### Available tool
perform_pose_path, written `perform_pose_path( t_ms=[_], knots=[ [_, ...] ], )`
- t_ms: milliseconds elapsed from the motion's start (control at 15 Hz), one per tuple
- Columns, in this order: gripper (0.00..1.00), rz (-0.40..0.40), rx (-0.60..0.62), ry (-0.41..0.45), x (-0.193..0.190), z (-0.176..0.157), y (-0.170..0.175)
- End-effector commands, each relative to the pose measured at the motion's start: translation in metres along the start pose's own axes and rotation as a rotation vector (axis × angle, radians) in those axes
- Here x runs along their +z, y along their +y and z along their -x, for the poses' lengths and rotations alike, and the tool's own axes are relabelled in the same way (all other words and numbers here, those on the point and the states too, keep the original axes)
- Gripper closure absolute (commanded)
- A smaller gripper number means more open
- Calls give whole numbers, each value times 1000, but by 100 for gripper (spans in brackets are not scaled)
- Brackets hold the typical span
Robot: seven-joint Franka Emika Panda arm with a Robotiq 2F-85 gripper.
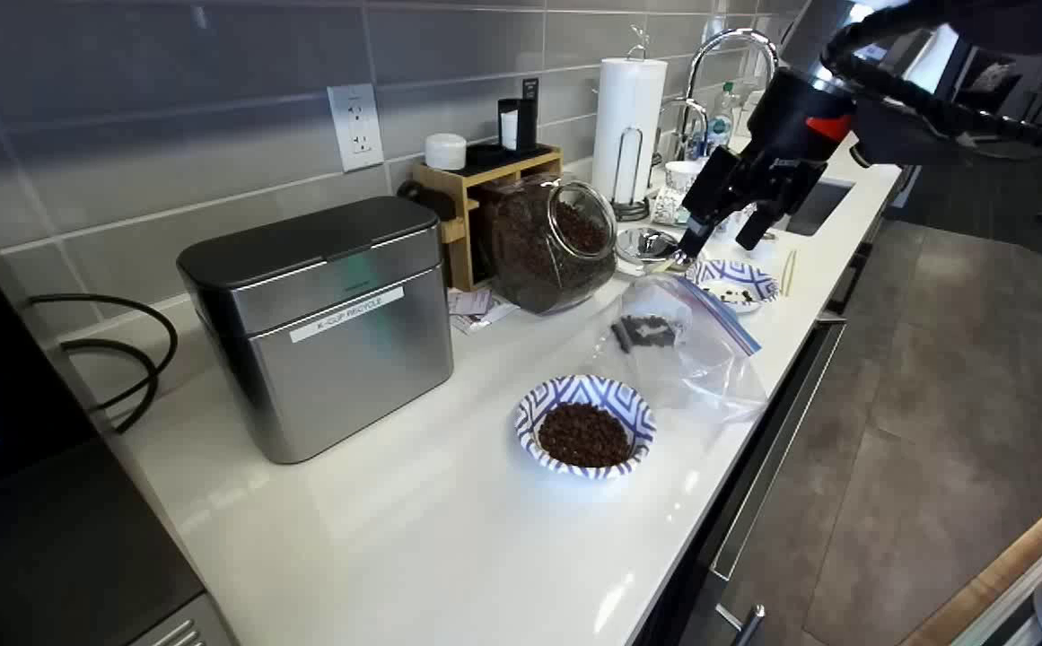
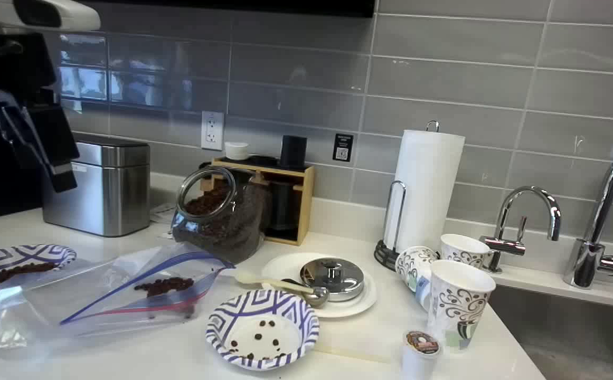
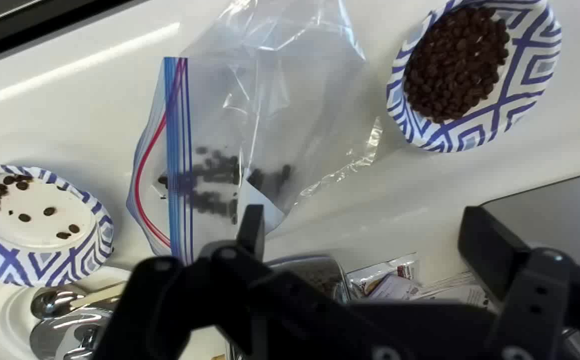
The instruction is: Use the white spoon to place some contents from the glass container into the black and white bowl on the right.
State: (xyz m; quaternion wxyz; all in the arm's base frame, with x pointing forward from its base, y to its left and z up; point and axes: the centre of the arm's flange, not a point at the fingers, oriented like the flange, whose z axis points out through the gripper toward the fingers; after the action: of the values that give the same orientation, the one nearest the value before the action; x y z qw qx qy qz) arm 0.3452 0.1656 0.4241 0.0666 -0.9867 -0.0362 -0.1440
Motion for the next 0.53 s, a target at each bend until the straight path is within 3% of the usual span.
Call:
perform_pose_path(
  t_ms=[0, 200, 467],
  knots=[
    [0, 0, 0, 0, 0, 0, 0],
    [0, 0, 0, 0, 0, 0, 0],
    [0, 111, 232, -26, 28, -37, 50]
  ],
)
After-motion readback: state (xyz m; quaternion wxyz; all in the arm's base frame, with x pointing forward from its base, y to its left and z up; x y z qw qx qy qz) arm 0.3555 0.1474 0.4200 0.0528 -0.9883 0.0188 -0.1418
